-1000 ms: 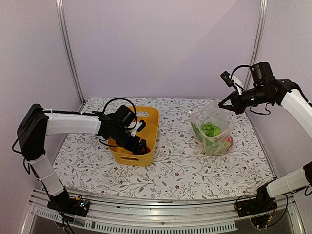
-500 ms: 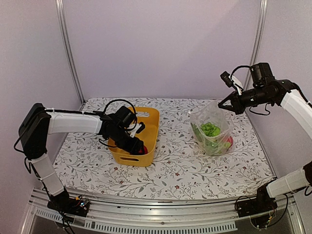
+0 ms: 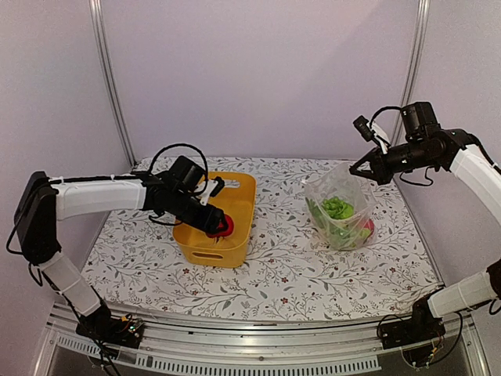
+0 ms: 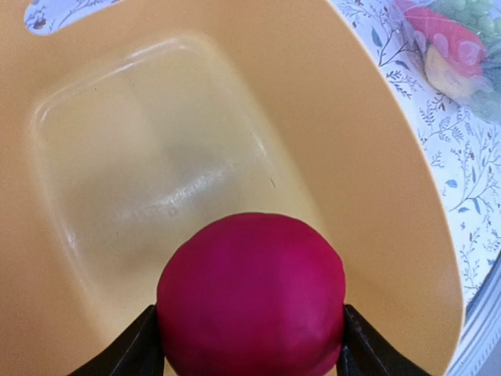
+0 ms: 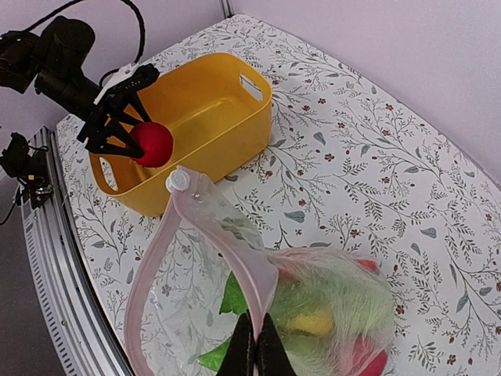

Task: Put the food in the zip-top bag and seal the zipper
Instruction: Pick up the fake vegetable from the bin, then place the fake vegetable in the zipper food storage bag, then pick up the zipper food storage bag from the center of the board, then pass from the right arm to the left

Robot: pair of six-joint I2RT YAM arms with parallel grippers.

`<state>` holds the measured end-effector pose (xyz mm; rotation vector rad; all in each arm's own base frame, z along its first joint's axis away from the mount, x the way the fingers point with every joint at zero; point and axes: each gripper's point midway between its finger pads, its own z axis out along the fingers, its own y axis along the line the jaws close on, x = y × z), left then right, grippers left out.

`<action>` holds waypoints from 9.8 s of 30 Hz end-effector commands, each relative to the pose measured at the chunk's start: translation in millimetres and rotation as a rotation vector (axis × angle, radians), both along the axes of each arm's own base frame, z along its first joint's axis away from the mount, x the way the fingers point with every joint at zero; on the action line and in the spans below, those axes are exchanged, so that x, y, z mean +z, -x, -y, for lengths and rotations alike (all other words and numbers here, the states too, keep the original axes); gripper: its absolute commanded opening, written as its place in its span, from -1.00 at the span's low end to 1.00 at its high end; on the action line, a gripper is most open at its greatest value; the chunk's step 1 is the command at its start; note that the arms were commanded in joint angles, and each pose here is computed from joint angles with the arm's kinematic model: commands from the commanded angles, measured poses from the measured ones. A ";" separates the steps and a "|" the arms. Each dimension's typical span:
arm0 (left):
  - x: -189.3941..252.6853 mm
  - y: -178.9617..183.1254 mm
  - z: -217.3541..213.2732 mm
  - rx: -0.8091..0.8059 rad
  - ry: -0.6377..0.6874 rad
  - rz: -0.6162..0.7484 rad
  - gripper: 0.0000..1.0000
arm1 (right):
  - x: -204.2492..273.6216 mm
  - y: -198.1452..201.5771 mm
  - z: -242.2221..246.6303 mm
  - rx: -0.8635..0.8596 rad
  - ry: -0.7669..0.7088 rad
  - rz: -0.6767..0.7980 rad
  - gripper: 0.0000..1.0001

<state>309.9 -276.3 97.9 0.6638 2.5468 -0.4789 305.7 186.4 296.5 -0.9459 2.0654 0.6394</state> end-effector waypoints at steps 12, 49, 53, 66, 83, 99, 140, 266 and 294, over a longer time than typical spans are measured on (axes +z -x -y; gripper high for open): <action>87.7 -1.3 12.8 -0.030 0.260 0.263 -0.22 | 11.0 54.9 -31.2 0.257 -0.083 -0.021 -1.00; 296.3 143.9 158.4 -0.547 0.576 0.924 -0.29 | 9.5 74.1 -58.6 0.370 -0.079 -0.059 -1.00; 280.2 150.9 183.7 -0.604 0.539 0.919 -0.27 | 6.6 71.4 -57.1 0.352 -0.067 -0.054 -1.00; 202.9 156.1 238.1 -0.741 0.255 0.873 -0.22 | 3.8 73.0 -54.4 0.340 -0.061 -0.042 -1.00; 141.0 112.9 259.6 -0.595 -0.222 0.950 0.27 | 0.1 74.7 -52.5 0.335 -0.058 -0.039 -1.00; 230.7 148.2 236.1 -0.563 0.130 0.995 0.89 | -4.0 75.6 -51.5 0.333 -0.054 -0.038 -1.00; 118.0 155.7 245.9 -0.993 -0.288 0.884 -0.31 | -11.3 84.0 -47.1 0.343 -0.039 -0.051 -1.00; 154.2 62.3 150.0 -0.468 0.853 0.809 -1.00 | 4.7 75.9 19.2 0.290 0.285 0.230 -0.88; 186.2 53.4 128.8 -0.247 0.686 0.613 -1.00 | 2.1 66.4 31.4 0.275 0.289 0.259 -0.86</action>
